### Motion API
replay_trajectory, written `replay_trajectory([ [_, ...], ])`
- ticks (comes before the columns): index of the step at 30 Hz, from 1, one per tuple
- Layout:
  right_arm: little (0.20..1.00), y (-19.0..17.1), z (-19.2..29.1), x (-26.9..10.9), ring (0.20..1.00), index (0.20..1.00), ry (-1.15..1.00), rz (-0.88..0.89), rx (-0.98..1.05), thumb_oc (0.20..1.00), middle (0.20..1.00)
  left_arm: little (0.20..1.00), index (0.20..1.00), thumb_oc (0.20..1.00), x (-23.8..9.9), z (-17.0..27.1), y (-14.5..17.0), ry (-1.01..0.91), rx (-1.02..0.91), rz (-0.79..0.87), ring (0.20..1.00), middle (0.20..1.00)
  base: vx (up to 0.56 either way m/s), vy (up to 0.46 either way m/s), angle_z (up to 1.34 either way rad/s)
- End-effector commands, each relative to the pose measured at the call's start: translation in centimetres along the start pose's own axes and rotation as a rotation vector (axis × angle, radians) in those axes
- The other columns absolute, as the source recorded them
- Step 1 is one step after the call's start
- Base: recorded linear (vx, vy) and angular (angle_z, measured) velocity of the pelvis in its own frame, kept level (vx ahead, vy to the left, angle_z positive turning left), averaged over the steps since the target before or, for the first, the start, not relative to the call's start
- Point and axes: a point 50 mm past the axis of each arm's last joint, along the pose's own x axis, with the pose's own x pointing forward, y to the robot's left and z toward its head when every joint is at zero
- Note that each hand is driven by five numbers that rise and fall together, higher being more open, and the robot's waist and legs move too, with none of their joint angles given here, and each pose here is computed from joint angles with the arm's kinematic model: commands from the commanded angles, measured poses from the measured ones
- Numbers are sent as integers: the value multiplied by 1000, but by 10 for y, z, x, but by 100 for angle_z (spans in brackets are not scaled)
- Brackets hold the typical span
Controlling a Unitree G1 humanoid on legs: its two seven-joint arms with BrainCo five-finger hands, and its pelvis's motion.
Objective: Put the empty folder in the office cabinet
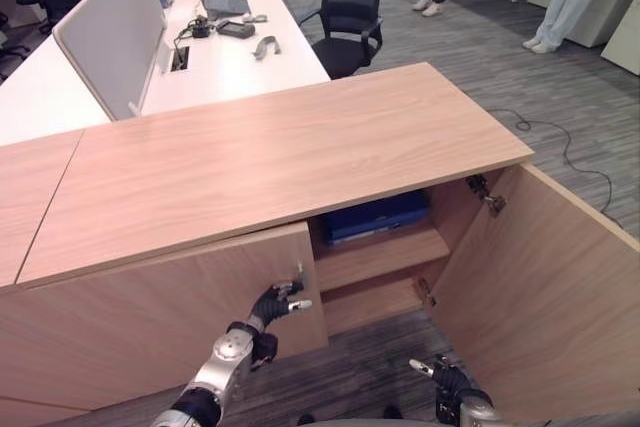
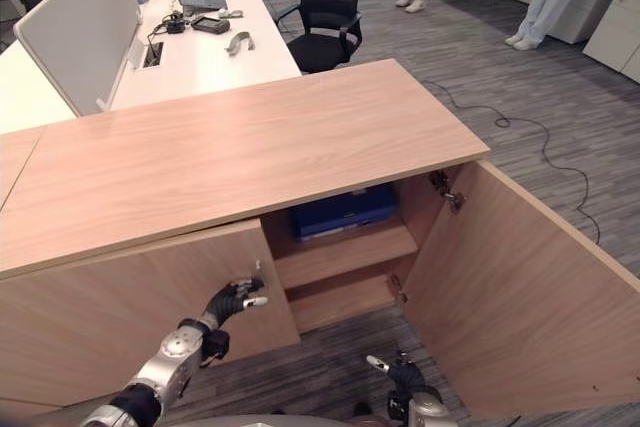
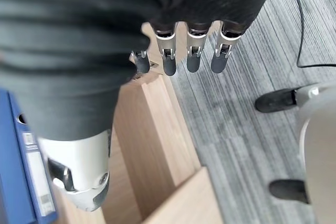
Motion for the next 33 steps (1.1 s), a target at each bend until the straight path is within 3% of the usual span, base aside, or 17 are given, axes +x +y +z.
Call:
replay_trajectory([
  [1,1000,-7,7,1,1000,1000,-22,0,-71,1000,1000,1000,1000,1000,23,70,32,-232,-3,143,1000,1000,64,51,-35],
  [6,1000,-14,-6,-3,1000,1000,16,1,-105,1000,1000,1000,1000,1000,21,100,83,-253,36,296,1000,1000,51,61,-31],
  [15,1000,-16,-16,-5,1000,1000,48,-4,-92,1000,1000,1000,1000,1000,16,125,112,-295,37,395,1000,1000,4,40,-24],
  [23,1000,-16,-18,-5,1000,1000,61,-24,-39,1000,1000,1000,1000,1000,21,91,65,-290,-51,282,1000,1000,-2,5,0],
  [24,1000,-18,-18,-5,1000,1000,65,-43,-12,1000,1000,1000,1000,1000,19,75,41,-280,-76,206,1000,1000,-12,30,8],
  [29,1000,-26,0,1,1000,1000,26,-99,71,1000,1000,1000,1000,1000,10,32,-9,-170,-28,-2,1000,1000,-82,10,11],
  [33,1000,-26,12,4,1000,1000,-5,-99,76,1000,1000,1000,1000,1000,0,21,-18,-143,30,-86,1000,1000,-181,-34,-29],
])
